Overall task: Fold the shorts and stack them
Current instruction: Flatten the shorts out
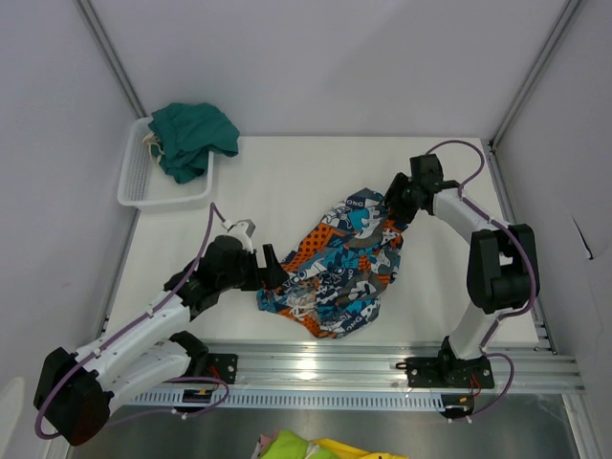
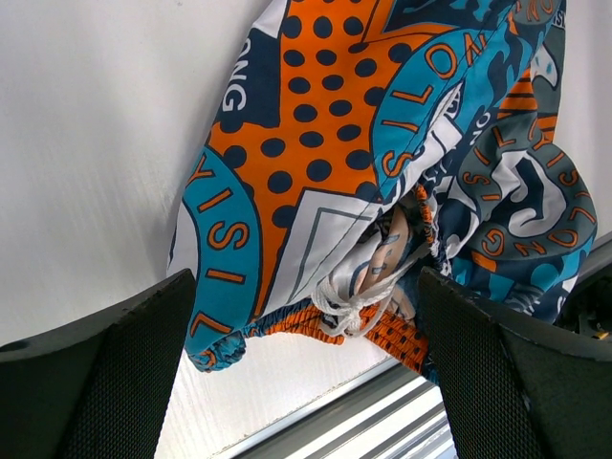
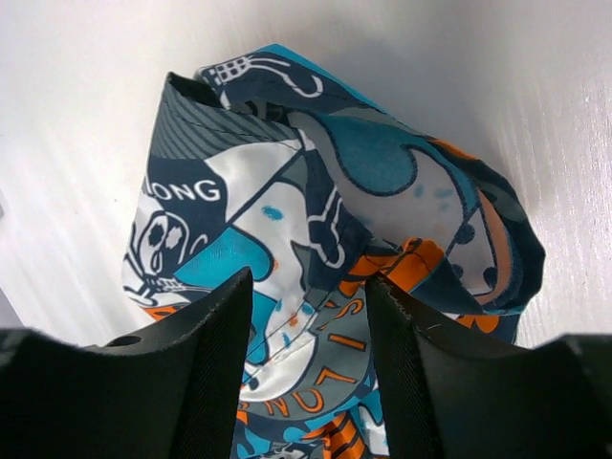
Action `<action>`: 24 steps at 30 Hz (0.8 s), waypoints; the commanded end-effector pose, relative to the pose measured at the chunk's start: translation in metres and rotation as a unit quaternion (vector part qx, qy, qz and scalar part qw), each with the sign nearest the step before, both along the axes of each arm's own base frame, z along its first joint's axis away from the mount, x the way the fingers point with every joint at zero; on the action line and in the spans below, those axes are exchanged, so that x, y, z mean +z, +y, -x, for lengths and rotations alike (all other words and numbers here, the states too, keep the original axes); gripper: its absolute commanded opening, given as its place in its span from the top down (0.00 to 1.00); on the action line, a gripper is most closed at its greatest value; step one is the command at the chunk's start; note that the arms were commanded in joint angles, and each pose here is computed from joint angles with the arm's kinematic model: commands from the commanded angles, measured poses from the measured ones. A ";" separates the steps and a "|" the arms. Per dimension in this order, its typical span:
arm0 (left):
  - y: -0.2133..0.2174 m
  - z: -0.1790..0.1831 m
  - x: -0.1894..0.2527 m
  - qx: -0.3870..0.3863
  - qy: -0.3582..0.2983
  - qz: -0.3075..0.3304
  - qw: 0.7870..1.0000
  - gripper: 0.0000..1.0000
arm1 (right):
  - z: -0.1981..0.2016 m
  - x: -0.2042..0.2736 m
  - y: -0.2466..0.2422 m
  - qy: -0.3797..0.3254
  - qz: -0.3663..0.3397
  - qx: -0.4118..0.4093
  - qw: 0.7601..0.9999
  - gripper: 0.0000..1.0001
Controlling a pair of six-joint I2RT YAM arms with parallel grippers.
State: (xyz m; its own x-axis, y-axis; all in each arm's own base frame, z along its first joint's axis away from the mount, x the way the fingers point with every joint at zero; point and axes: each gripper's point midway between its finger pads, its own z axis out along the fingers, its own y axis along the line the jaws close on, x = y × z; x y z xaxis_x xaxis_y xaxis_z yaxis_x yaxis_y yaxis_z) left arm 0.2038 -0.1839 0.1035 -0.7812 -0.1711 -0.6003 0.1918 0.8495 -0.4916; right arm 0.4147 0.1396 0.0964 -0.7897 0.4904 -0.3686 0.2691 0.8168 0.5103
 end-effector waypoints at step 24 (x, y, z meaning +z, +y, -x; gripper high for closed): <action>-0.028 -0.005 -0.010 -0.061 -0.038 -0.040 0.997 0.01 | -0.040 0.029 -0.070 -0.057 -0.011 -0.089 0.994 1.00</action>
State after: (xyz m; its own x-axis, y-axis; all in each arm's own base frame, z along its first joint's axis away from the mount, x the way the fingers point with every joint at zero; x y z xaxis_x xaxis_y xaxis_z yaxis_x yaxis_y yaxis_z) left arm 0.1979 -0.1995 0.0828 -0.7964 -0.0665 -0.6011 0.2622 0.8577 -0.4423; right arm 0.4419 0.0894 0.0944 -0.7168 0.5885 -0.3741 0.3627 0.7728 0.5207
